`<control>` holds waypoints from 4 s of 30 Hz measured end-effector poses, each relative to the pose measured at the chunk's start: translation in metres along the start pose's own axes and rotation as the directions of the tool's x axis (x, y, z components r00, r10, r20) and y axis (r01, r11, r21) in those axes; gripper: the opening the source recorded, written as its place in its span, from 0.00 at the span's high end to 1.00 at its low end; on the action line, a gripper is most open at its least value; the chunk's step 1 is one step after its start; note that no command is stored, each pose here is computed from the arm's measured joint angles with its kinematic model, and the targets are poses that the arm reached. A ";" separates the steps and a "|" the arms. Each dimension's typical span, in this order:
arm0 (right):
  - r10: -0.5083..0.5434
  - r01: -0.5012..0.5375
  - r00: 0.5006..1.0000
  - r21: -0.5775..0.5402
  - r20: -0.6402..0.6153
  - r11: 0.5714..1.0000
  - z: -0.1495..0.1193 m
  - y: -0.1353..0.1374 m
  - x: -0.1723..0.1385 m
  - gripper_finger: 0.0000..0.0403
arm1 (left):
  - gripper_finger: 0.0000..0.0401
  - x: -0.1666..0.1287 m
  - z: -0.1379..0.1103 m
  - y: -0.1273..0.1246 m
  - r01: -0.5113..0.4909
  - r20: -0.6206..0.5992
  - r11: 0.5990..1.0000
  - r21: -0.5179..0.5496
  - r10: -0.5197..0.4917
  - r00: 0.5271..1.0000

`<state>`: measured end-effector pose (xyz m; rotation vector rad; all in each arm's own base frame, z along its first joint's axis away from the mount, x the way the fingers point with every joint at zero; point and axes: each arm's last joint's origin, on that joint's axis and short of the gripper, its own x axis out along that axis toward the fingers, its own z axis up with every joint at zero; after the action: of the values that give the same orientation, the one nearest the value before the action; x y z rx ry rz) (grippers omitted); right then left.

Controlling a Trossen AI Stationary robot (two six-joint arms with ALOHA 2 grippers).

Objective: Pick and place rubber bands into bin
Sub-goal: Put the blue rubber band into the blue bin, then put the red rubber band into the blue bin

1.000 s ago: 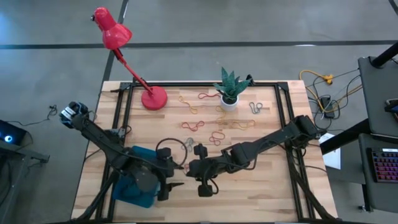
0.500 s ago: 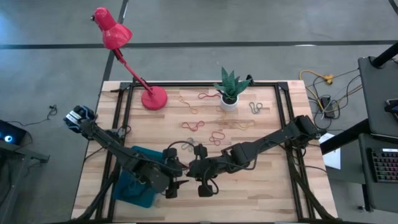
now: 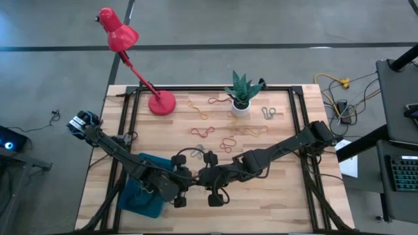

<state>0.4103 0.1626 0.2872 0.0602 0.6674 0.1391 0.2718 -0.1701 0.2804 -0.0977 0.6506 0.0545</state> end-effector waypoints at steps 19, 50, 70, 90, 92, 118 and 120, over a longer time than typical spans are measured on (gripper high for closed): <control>-0.162 0.168 0.970 0.014 -0.183 0.986 -0.021 -0.006 -0.004 0.66 | 1.00 -0.047 0.020 0.014 -0.074 -0.164 0.995 0.073 0.086 0.983; -0.042 0.043 0.948 -0.004 -0.314 0.999 -0.052 -0.014 0.020 0.46 | 0.71 -0.074 -0.089 0.022 -0.334 -0.734 0.901 -0.275 0.028 0.679; -0.130 0.162 0.901 0.044 -0.414 0.986 -0.090 -0.068 0.097 0.44 | 0.59 -0.086 -0.044 0.000 -0.053 -0.500 0.940 -0.336 -0.130 0.856; -0.135 0.121 0.895 -0.058 -0.425 0.991 -0.103 -0.077 0.117 0.44 | 0.59 -0.084 -0.046 0.002 -0.046 -0.488 0.964 -0.261 -0.090 0.868; -0.136 0.136 0.893 -0.032 -0.429 0.990 -0.105 -0.078 0.119 0.45 | 0.59 -0.083 -0.046 0.002 -0.049 -0.489 0.965 -0.259 -0.087 0.868; 0.153 -0.089 0.900 0.172 -0.408 0.981 -0.078 -0.067 0.123 0.98 | 0.59 -0.082 -0.047 0.003 -0.059 -0.479 0.966 -0.251 -0.071 0.875; 0.183 -0.138 0.928 0.158 -0.326 0.978 -0.051 -0.063 0.117 0.98 | 0.59 -0.082 -0.047 0.004 -0.066 -0.468 0.967 -0.246 -0.059 0.882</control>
<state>0.4762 0.1179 0.1693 0.2236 1.0174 0.2673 0.1784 -0.1732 0.2923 -0.3682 1.1341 0.1205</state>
